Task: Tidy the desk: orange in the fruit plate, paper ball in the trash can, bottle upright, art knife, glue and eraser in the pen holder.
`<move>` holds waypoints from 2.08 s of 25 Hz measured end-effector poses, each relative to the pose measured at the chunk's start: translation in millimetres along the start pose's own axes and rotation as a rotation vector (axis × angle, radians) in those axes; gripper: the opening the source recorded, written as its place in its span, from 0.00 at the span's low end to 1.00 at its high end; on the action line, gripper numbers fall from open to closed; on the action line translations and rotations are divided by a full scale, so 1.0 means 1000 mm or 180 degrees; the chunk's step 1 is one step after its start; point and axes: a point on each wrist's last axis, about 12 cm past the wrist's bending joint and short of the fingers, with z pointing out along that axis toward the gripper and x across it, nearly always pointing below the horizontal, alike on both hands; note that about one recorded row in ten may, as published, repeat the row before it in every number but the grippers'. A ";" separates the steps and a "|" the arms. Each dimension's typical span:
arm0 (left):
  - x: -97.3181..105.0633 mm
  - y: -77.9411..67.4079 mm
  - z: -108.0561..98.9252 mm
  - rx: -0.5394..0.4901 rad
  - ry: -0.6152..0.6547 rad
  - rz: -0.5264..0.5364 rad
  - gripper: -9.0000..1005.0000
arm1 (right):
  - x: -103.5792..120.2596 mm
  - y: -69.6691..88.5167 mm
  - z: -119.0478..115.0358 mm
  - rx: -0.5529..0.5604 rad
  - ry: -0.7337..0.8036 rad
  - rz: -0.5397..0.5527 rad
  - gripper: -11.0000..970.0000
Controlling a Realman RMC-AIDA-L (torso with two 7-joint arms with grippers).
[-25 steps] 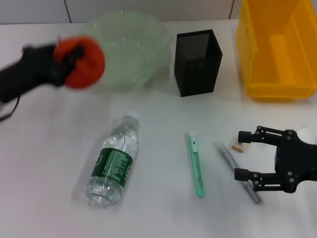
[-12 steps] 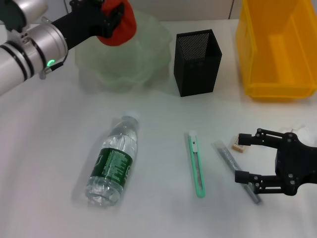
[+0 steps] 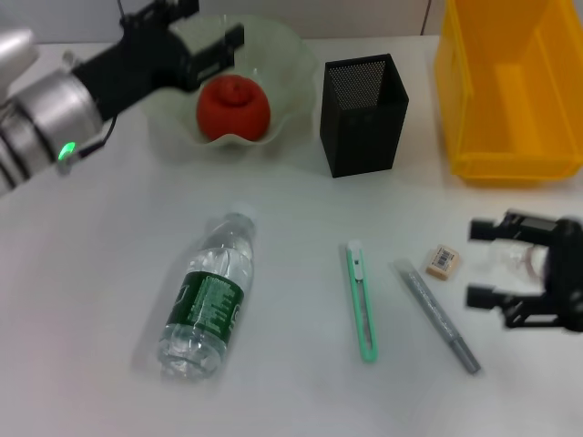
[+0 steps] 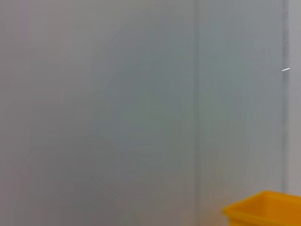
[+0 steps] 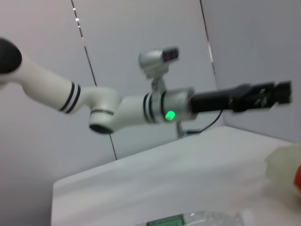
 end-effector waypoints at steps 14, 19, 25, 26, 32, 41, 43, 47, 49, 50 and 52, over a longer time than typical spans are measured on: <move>0.036 -0.037 -0.077 0.0613 0.0078 -0.0307 0.85 | -0.126 -0.041 0.004 0.1810 0.2689 0.1184 0.85; 0.037 -0.037 -0.078 0.0613 0.0095 -0.0319 0.85 | -0.115 -0.051 0.031 0.1812 0.2975 0.1199 0.84; 0.038 -0.037 -0.079 0.0608 0.0105 -0.0313 0.84 | -0.092 -0.065 0.050 0.1795 0.3122 0.1284 0.84; 0.038 -0.037 -0.079 0.0608 0.0105 -0.0313 0.84 | -0.092 -0.065 0.050 0.1795 0.3122 0.1284 0.84; 0.038 -0.037 -0.079 0.0610 0.0109 -0.0307 0.83 | -0.076 -0.075 0.057 0.1859 0.3224 0.1344 0.84; 0.037 -0.036 -0.079 0.0606 0.0105 -0.0289 0.82 | -0.068 -0.080 0.067 0.1765 0.3284 0.1359 0.78; 0.038 -0.036 -0.081 0.0594 0.0107 -0.0295 0.82 | -0.071 -0.080 0.068 0.1767 0.3271 0.1330 0.72; 0.038 -0.036 -0.083 0.0581 0.0102 -0.0287 0.82 | -0.102 -0.073 0.061 0.1886 0.3089 0.1183 0.63; 0.038 -0.036 -0.083 0.0579 0.0100 -0.0286 0.81 | -0.112 -0.071 0.059 0.1934 0.3012 0.1135 0.60; 0.038 -0.036 -0.083 0.0579 0.0099 -0.0284 0.81 | -0.124 -0.069 0.056 0.1995 0.2918 0.1083 0.59; 0.038 -0.036 -0.083 0.0579 0.0098 -0.0279 0.81 | -0.161 -0.064 0.044 0.2310 0.2525 0.0856 0.60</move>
